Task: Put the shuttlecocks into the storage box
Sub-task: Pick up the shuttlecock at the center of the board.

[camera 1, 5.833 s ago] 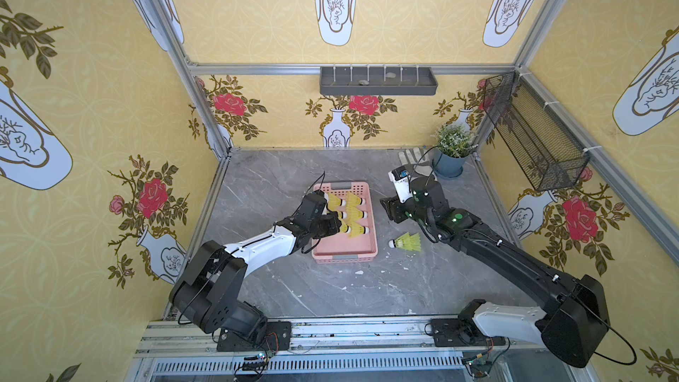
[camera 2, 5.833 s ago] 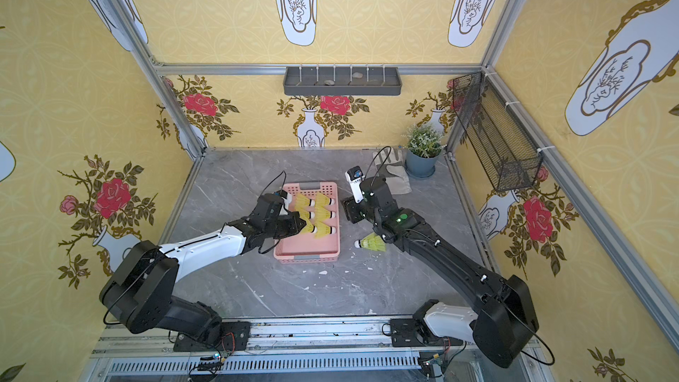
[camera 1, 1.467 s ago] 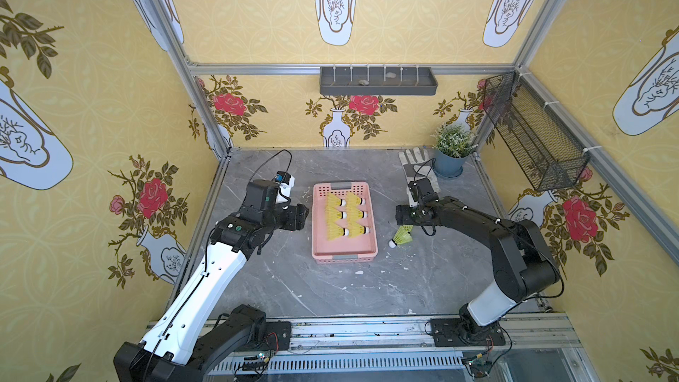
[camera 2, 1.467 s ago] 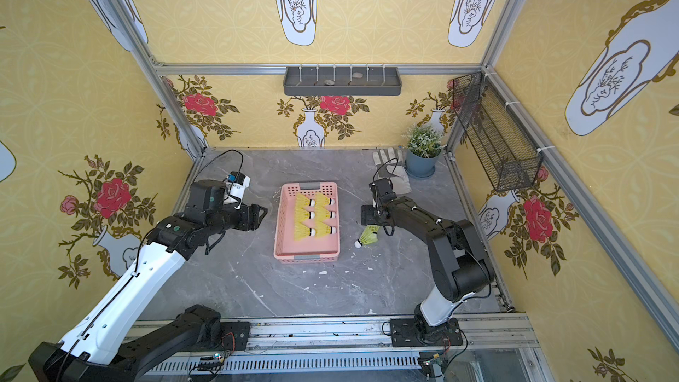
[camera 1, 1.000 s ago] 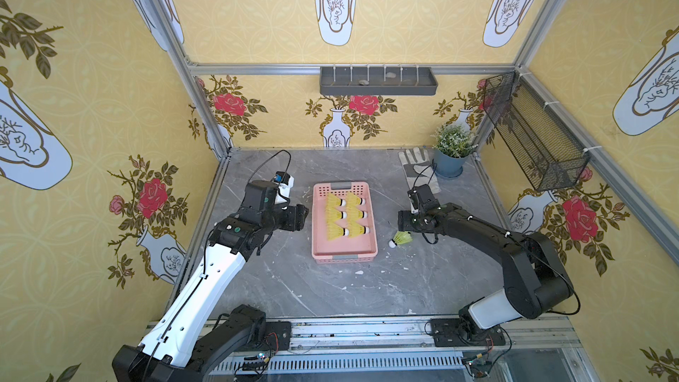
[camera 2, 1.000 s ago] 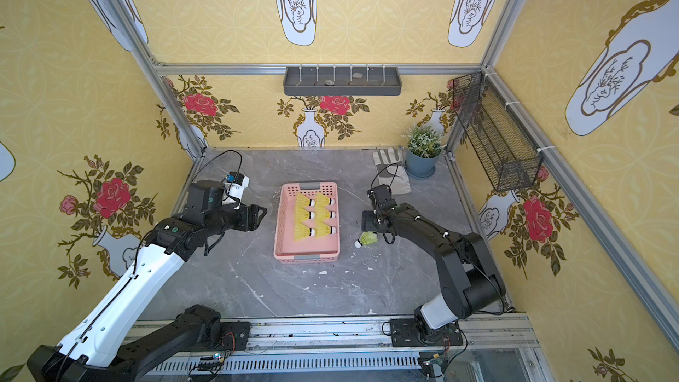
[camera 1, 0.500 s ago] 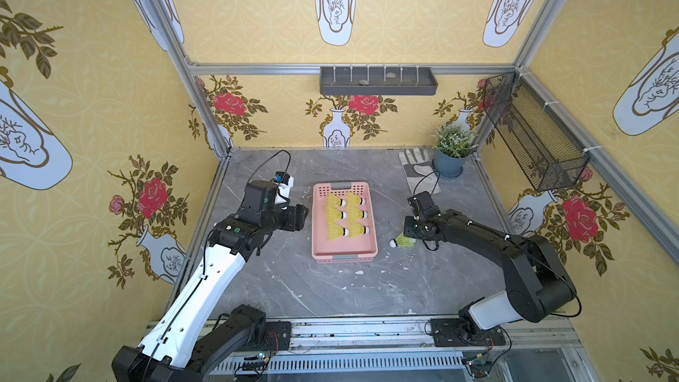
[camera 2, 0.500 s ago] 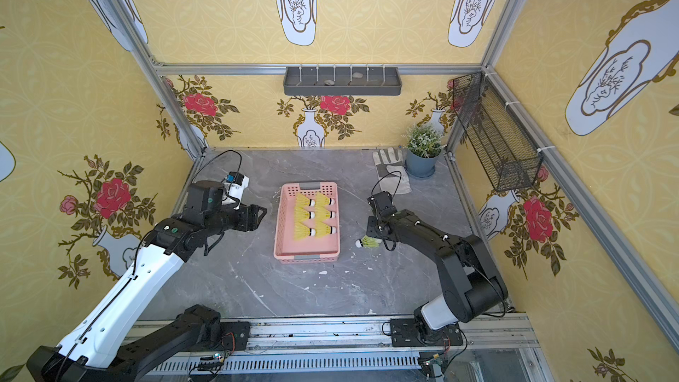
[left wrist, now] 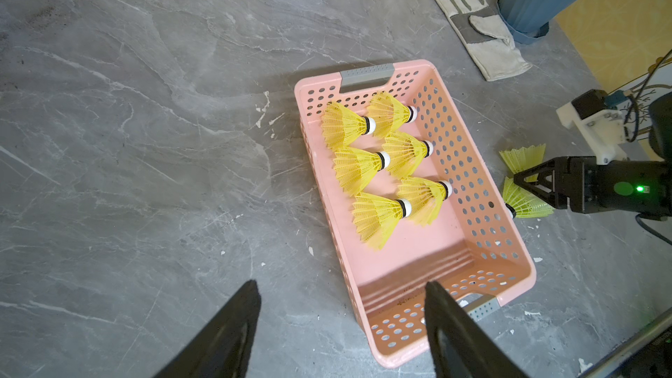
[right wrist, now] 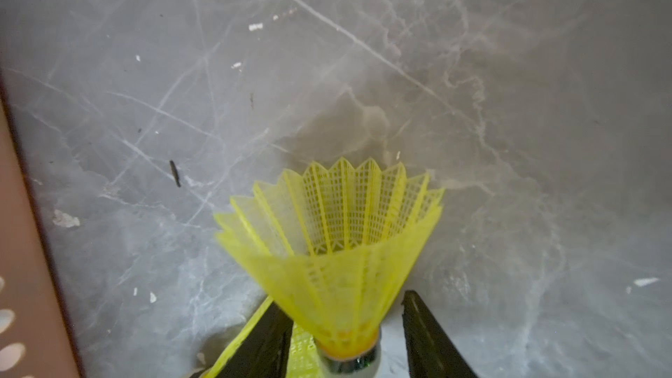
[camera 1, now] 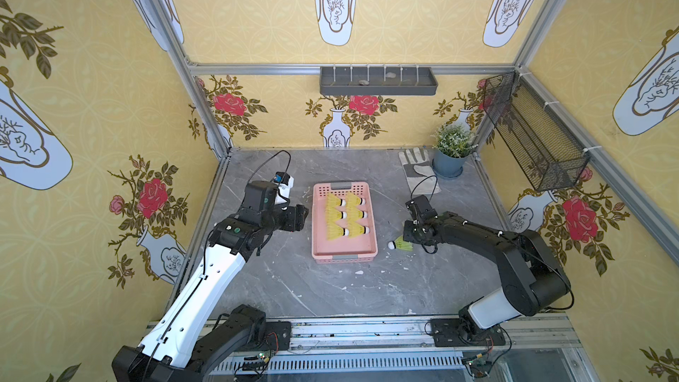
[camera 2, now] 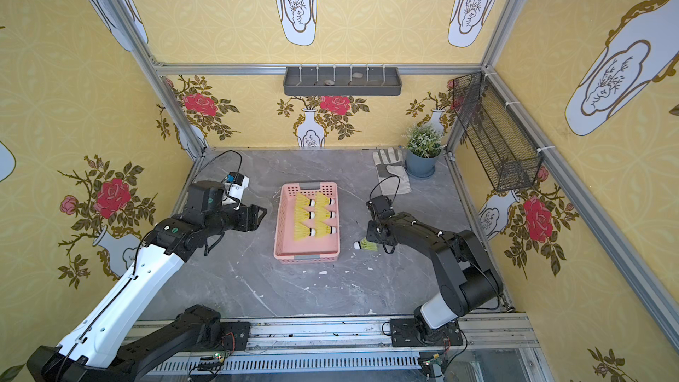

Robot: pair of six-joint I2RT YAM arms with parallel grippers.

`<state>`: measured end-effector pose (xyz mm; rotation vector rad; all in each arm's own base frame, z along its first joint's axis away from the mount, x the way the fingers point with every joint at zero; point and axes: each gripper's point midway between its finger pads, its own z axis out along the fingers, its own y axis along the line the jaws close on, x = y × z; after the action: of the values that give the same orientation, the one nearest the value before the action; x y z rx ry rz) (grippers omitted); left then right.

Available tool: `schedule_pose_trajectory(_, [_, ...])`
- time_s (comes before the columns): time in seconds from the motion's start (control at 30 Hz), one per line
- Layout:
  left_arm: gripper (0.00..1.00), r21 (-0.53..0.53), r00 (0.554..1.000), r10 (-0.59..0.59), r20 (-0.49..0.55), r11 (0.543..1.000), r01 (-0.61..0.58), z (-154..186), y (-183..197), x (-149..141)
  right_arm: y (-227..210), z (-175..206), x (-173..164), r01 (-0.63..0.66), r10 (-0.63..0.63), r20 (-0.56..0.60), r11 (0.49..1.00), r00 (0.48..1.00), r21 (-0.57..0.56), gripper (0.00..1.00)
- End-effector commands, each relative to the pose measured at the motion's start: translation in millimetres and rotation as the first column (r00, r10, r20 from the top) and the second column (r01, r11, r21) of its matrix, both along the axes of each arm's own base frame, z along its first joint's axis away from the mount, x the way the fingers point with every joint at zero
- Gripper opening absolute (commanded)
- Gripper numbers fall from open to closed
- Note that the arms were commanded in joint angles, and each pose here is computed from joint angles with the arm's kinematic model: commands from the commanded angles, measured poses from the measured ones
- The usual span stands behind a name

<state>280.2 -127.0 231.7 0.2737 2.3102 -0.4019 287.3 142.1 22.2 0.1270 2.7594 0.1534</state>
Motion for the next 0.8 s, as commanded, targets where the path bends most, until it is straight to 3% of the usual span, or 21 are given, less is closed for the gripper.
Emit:
schedule_pose_trajectory(0.0, [0.73,0.007,1.0,-0.009,-0.006,1.0,0.009,-3,0,-1,-1,-1,-1,0.011,-0.011,-0.004,1.0,1.0,0.003,0.46])
schedule_pose_trajectory(0.23, [0.73,0.008,1.0,-0.009,-0.006,1.0,0.009,-3,0,-1,-5,-4,5,0.027,-0.027,0.002,1.0,1.0,0.0,0.35])
schedule_pose_trajectory(0.53, [0.73,0.006,1.0,-0.008,-0.007,1.0,0.008,-4,0,-1,-6,8,42,-0.011,0.009,0.069,1.0,0.998,0.018,0.34])
schedule_pose_trajectory(0.77, [0.73,0.01,1.0,-0.002,-0.002,1.0,0.002,-3,1,-1,5,-3,57,-0.087,0.087,0.019,0.996,0.996,0.026,0.32])
